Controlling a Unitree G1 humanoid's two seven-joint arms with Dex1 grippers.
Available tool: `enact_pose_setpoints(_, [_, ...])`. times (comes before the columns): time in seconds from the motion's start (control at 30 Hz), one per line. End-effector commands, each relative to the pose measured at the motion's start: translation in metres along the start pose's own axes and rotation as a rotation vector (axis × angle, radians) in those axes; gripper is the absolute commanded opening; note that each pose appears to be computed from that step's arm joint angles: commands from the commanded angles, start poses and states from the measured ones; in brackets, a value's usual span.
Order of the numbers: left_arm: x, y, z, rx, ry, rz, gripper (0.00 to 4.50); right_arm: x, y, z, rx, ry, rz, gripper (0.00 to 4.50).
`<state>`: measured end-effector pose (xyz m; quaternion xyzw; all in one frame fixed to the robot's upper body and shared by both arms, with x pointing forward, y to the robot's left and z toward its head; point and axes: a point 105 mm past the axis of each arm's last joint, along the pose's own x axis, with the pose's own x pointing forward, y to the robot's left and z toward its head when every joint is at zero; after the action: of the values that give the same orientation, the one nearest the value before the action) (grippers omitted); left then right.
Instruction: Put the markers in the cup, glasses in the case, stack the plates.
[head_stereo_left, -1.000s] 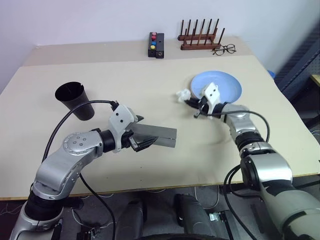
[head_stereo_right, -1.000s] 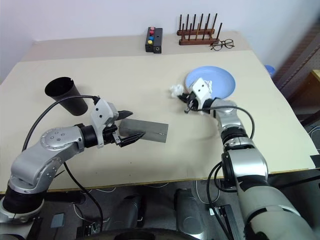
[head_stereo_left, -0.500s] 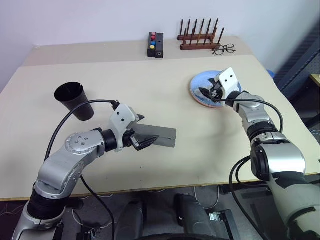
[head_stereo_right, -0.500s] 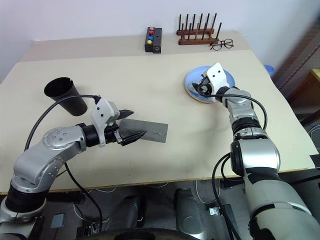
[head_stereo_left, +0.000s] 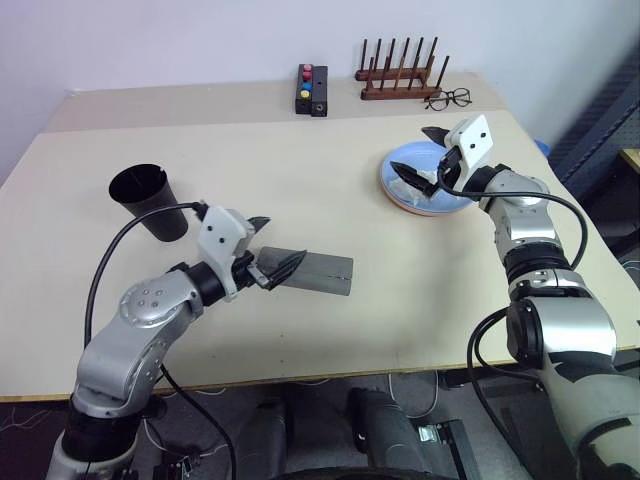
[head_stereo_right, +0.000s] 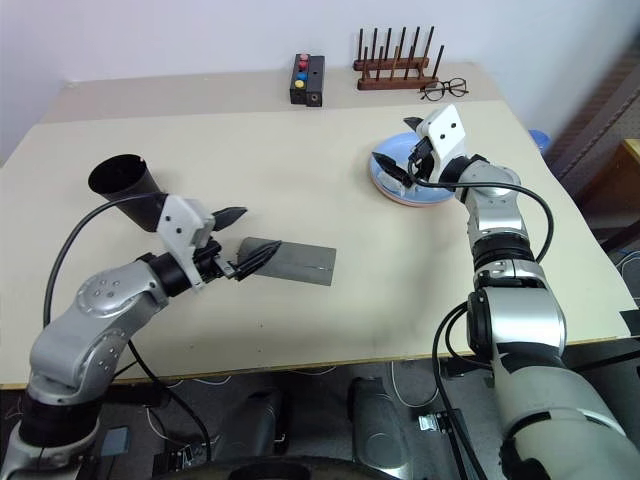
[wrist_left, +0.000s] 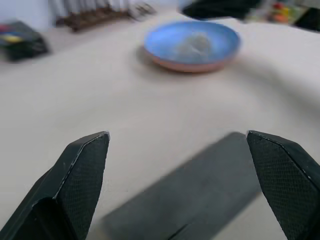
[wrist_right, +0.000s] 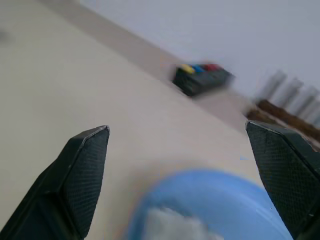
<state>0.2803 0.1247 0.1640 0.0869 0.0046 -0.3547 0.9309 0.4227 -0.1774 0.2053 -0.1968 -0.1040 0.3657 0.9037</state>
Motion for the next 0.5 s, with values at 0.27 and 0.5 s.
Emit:
enact_pose_setpoints(0.27, [-0.043,-0.005,-0.008,-0.083,-0.005,-0.07,4.5,-0.094,0.024,-0.02,0.112,0.243,0.2,4.44])
enact_pose_setpoints(0.5, [-0.071,0.005,-0.017,-0.062,0.021,0.005,4.5,-0.151,0.018,-0.031,0.134,0.396,0.088,4.44])
